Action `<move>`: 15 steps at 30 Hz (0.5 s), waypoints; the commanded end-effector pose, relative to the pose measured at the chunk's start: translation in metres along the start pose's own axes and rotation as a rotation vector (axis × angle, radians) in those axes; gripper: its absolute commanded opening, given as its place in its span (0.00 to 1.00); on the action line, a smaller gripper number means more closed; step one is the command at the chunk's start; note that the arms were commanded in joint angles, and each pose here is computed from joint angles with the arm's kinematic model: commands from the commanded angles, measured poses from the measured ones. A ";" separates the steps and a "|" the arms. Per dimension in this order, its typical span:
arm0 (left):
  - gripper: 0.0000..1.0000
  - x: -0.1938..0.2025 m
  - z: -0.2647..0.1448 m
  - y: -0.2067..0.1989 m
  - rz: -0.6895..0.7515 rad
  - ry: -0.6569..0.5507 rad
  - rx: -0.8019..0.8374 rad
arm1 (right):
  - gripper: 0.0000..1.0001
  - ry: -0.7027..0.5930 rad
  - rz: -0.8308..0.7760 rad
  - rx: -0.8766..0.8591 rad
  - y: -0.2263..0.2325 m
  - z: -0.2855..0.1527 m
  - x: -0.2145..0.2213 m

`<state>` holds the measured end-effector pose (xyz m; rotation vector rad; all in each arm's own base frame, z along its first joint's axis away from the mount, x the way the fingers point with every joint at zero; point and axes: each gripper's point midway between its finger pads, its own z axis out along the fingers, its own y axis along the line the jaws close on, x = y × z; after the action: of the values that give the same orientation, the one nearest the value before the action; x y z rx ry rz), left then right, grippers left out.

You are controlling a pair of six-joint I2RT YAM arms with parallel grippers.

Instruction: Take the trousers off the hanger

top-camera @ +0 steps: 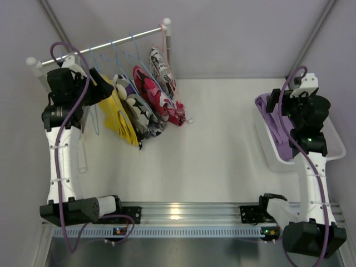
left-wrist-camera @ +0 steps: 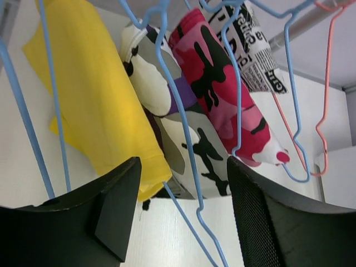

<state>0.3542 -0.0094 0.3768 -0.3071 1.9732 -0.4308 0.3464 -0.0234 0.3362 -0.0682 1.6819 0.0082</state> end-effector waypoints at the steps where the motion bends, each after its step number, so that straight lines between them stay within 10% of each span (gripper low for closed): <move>1: 0.67 -0.041 -0.002 0.000 0.029 -0.210 -0.079 | 1.00 0.016 0.005 -0.011 0.004 0.002 0.005; 15: 0.59 -0.042 0.071 0.013 -0.030 -0.242 -0.220 | 0.99 0.041 0.017 -0.005 0.002 0.008 0.014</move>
<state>0.4197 -0.0016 0.3493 -0.4591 1.9216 -0.2052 0.3520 -0.0245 0.3210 -0.0618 1.7251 0.0152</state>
